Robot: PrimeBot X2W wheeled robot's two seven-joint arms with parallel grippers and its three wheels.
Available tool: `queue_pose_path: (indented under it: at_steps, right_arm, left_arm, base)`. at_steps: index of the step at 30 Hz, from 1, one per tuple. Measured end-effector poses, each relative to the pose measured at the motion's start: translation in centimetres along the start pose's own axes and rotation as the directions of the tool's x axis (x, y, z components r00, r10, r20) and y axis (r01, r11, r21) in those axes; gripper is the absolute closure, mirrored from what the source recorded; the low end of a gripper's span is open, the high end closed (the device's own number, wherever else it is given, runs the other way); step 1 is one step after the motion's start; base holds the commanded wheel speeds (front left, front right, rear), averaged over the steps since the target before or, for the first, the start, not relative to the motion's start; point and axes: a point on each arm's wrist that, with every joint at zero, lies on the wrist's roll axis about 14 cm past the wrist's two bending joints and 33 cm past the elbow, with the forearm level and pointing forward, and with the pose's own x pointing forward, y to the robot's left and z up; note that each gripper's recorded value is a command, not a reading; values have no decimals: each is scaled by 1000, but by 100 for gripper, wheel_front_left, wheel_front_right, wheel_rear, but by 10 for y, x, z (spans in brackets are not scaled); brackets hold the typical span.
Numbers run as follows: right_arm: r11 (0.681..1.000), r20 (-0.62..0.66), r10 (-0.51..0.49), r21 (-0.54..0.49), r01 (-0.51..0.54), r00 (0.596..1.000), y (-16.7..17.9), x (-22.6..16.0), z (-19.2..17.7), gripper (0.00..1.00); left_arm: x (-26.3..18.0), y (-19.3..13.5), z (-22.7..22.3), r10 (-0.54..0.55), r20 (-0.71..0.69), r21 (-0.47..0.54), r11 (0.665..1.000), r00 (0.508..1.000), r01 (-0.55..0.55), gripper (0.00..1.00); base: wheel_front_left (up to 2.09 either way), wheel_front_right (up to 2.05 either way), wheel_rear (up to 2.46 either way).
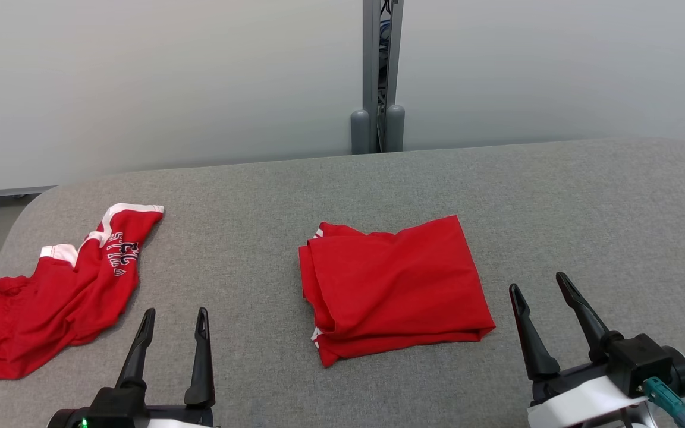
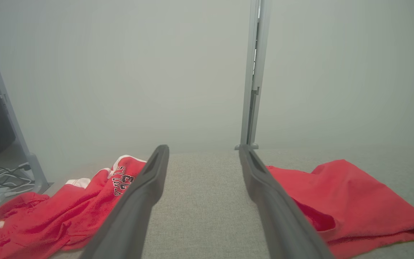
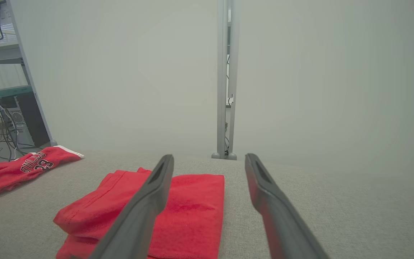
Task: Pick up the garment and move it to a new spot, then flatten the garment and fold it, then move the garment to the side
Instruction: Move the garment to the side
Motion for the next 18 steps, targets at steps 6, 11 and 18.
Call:
queue_pose_path:
  at_steps: [6, 11, 18]
  right_arm:
    - [1000, -8, -10, 10, 10, 1000, -3, -1, -3, 0]
    - [999, -22, -18, 36, 19, 1000, -4, -1, -8, 0]
    - [984, -105, -4, 179, 23, 994, 4, 15, -37, 0]
  left_arm:
    - [0, 0, 0, 0, 2, 1, 1000, 1000, 0, 0]
    - [0, 2, 0, 15, 0, -6, 1000, 1000, -15, 0]
    - [6, 2, -7, 20, -20, 28, 999, 1000, -19, 0]
  base:
    - [0, 0, 0]
    - [0, 0, 0]
    - [0, 0, 0]
